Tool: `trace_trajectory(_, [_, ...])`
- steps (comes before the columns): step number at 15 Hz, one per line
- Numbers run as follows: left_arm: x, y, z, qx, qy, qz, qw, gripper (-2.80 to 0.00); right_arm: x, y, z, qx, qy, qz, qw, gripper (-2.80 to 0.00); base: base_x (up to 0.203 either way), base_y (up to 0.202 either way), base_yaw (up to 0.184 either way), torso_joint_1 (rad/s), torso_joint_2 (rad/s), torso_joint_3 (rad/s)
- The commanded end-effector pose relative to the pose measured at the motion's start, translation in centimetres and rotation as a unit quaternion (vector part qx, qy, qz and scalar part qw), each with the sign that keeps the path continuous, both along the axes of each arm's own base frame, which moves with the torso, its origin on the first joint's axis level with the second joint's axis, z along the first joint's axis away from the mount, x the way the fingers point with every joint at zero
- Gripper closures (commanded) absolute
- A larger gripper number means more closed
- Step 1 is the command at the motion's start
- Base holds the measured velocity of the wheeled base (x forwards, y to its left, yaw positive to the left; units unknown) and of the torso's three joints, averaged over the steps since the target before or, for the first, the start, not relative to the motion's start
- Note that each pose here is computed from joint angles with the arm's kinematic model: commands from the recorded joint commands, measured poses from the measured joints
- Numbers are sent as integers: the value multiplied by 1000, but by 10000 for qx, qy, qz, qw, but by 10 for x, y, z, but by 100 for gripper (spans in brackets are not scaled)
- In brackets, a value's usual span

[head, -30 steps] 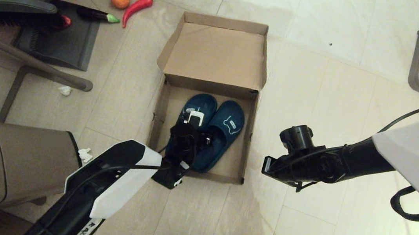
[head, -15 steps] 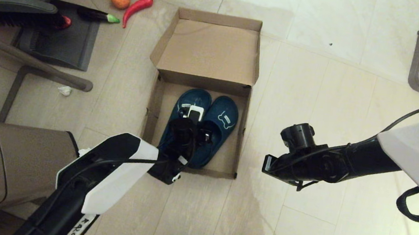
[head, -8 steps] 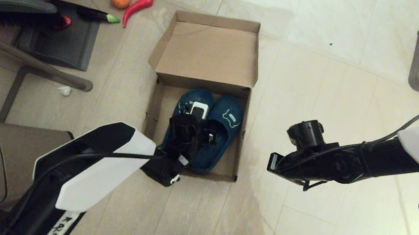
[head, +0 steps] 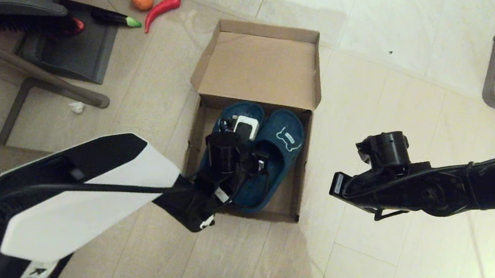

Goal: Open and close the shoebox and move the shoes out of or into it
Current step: Put the shoes out of the shoe box

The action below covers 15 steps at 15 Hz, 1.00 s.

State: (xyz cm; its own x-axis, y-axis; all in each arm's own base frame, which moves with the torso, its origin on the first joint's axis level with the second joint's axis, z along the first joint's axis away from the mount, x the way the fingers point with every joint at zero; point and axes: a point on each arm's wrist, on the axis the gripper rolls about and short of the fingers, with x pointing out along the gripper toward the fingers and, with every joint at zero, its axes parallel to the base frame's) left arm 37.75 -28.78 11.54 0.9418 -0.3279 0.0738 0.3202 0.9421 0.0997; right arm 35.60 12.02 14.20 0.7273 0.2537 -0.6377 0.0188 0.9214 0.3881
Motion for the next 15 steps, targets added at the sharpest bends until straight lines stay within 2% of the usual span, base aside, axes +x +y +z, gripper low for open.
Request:
trace_trajectory(1, [-22,19,32,-86,-94,67,9999,0,0,2,9,4,-151,78,9999,0,0,0,0,0,0,0])
trace_trajectory(5, [-41,43,60,-189,-190,211,9994,0,22,19,18,155,-471,278,9984,0,0,0,0,0,0,0])
trace_trajectory(9, [-24,73,67,-201,-256,598,9977,0,49,45,5,178,-567,483,9971,0,0,0,0,0,0,0])
trace_trajectory(15, [4,142,77,-177,-368,1133,9927,0,77,71,-13,168,-665,608,9958,0,0,0,0,0,0,0])
